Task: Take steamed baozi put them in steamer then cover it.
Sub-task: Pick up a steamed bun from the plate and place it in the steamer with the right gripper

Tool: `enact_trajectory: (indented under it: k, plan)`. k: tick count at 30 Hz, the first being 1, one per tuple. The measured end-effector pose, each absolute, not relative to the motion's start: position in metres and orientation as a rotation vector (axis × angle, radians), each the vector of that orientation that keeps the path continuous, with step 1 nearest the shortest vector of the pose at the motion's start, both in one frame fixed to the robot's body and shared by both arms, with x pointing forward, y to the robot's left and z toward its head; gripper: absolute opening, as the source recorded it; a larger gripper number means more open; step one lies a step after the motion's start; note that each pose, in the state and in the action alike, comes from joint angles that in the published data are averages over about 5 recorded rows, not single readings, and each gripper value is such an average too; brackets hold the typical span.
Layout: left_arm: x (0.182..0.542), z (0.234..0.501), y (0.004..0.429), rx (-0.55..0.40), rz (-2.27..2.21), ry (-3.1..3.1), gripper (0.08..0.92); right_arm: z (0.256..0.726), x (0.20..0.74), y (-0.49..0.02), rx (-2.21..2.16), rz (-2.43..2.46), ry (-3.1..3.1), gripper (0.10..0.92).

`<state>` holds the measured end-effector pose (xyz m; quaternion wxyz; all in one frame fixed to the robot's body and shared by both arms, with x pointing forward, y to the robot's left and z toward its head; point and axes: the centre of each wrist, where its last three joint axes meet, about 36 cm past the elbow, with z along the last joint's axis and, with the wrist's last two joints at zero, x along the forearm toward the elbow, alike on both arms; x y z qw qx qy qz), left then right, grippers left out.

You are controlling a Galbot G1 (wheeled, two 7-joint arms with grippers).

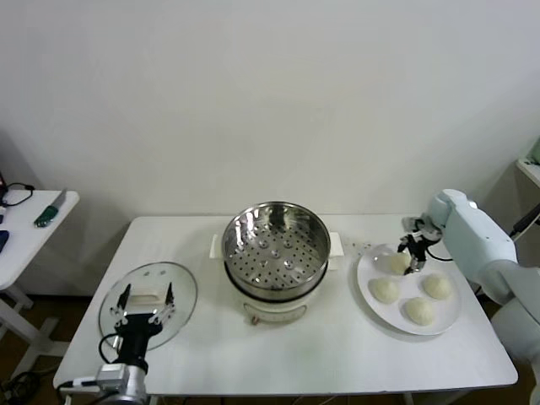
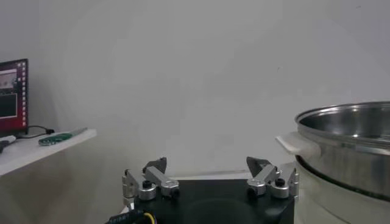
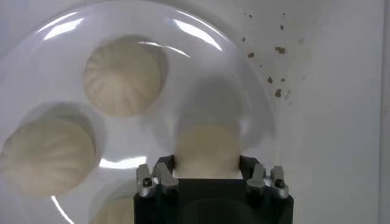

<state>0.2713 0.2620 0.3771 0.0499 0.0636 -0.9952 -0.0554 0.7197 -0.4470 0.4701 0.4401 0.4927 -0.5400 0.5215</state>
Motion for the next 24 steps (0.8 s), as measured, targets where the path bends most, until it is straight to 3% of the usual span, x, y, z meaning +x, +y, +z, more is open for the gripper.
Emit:
enact_trajectory:
  k: [10, 19, 24]
  plan:
    - [0.264, 0.38, 0.262, 0.185, -0.156, -3.027, 0.823, 0.565, 0.743, -0.405, 1.321, 1.521, -1.293, 0.687]
    - [0.258, 0.38, 0.26, 0.171, -0.147, -3.019, 0.823, 0.675, 0.759, -0.307, 1.498, 1.84, -1.141, 0.694]
    - [0.254, 0.378, 0.261, 0.171, -0.13, -3.008, 0.823, 0.71, 0.755, -0.239, 1.609, 2.009, -0.981, 0.695]
